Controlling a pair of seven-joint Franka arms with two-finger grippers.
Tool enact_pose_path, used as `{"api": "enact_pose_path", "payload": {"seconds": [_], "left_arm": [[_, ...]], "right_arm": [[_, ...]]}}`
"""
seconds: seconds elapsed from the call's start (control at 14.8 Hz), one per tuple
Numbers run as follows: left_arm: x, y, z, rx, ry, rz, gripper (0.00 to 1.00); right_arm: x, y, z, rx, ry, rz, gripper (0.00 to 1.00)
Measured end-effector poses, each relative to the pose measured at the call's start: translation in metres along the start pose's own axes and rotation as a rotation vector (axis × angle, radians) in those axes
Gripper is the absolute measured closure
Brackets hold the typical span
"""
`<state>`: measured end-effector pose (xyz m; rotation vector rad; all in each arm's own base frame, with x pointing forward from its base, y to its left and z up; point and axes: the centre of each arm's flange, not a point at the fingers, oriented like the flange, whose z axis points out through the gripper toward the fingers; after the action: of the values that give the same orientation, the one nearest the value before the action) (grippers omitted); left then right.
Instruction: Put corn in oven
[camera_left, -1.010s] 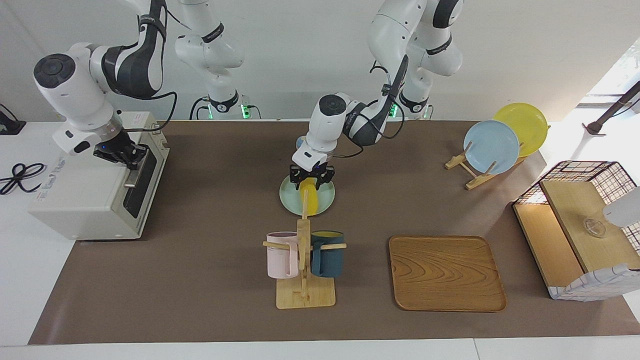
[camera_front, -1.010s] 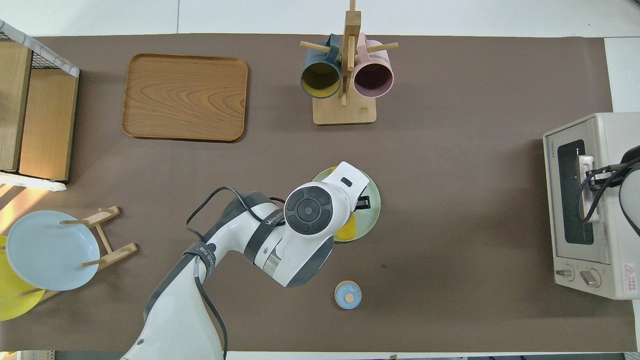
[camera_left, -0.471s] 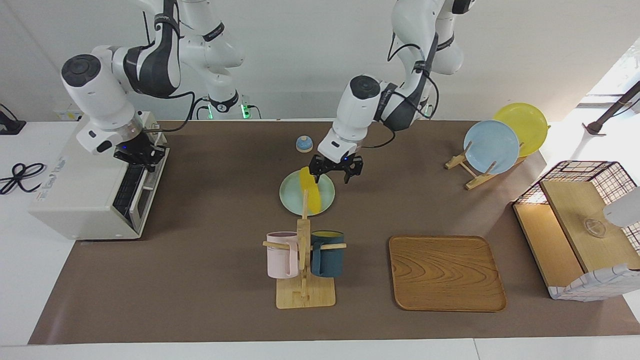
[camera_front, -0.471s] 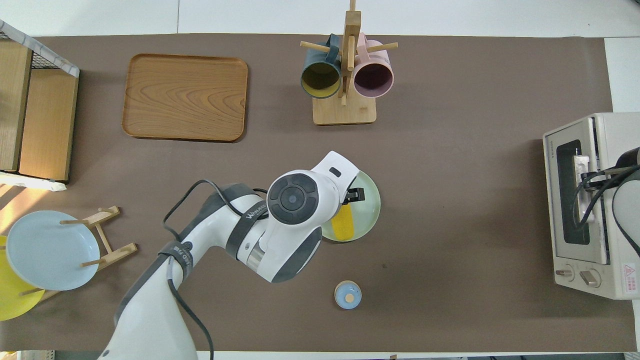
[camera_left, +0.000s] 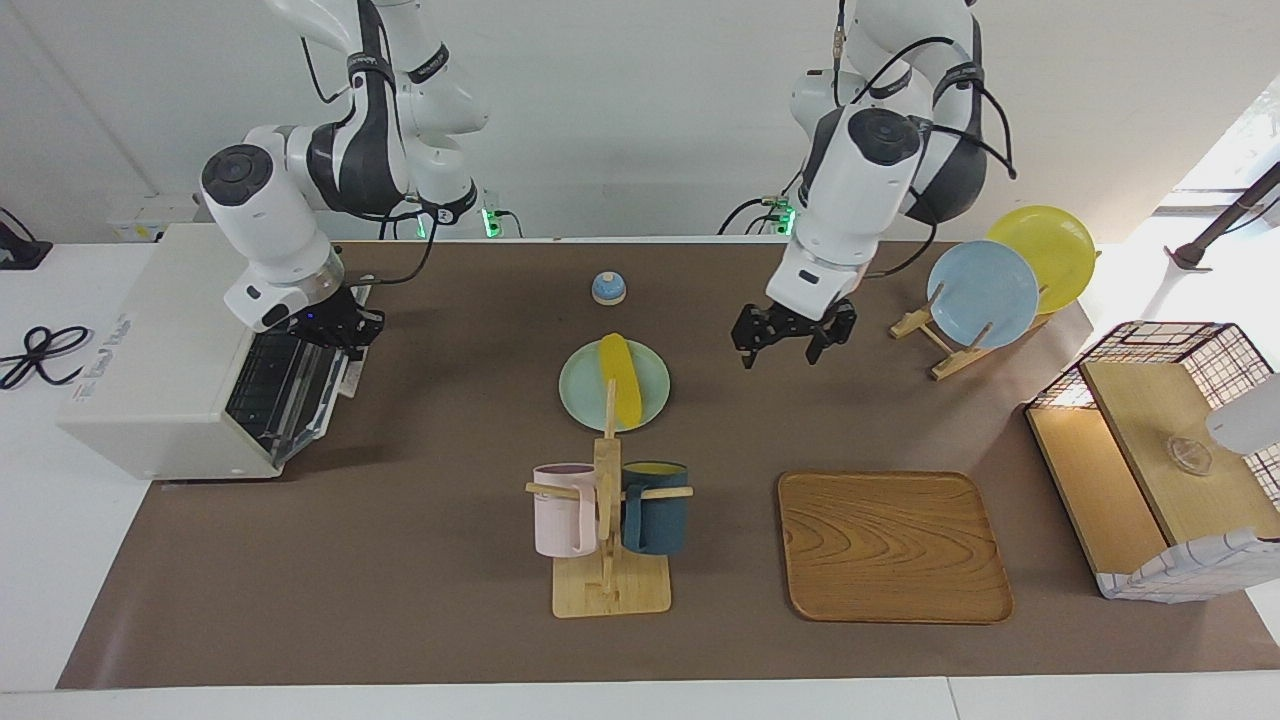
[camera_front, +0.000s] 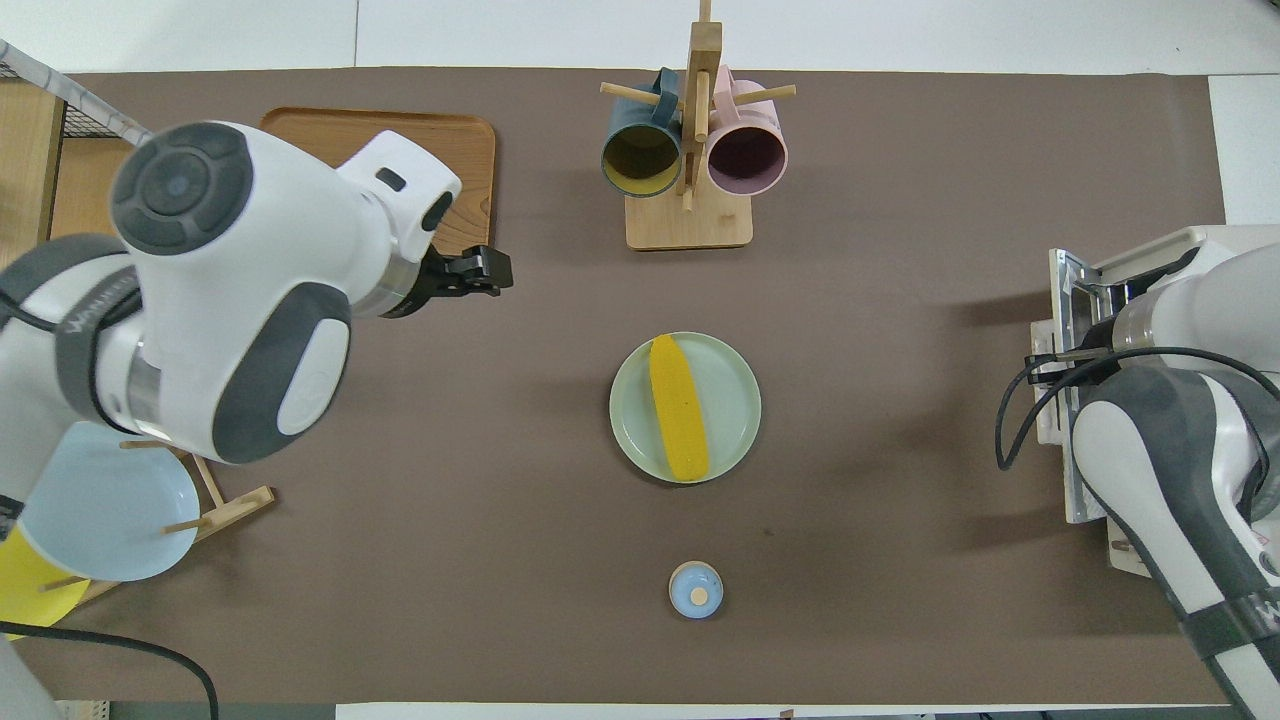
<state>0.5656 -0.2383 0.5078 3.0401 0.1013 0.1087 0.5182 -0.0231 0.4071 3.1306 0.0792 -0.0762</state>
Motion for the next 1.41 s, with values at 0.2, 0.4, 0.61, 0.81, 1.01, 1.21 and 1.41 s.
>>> {"api": "enact_pose_path", "payload": {"seconds": [0.2,0.4,0.61,0.81,1.01,1.21,1.41], "left_arm": [[0.024,-0.066,-0.017,0.017,-0.011,0.035,0.0],[0.026,-0.12,-0.04,0.035,-0.042,0.072,0.0],[0.012,-0.138,-0.066,0.084,-0.062,0.106,0.0],[0.001,-0.14,-0.082,0.097,-0.077,0.107,0.0],[-0.001,-0.143,-0.085,0.098,-0.078,0.104,0.0],[-0.001,-0.142,-0.084,0.098,-0.079,0.104,0.0],[-0.001,-0.146,-0.084,0.098,-0.08,0.097,0.0]], "right_arm": [[0.0,-0.013,0.029,0.025,0.023,0.002,0.99],[-0.001,-0.026,0.063,0.024,0.046,-0.004,0.99],[0.0,-0.029,0.082,0.023,0.05,-0.004,0.99],[-0.001,-0.031,0.093,0.022,0.055,-0.004,0.99],[0.0,-0.031,0.095,0.021,0.054,0.015,0.99],[0.0,-0.055,0.094,0.075,0.056,0.042,0.93],[0.01,-0.138,0.069,0.152,0.088,0.073,0.75]]}}
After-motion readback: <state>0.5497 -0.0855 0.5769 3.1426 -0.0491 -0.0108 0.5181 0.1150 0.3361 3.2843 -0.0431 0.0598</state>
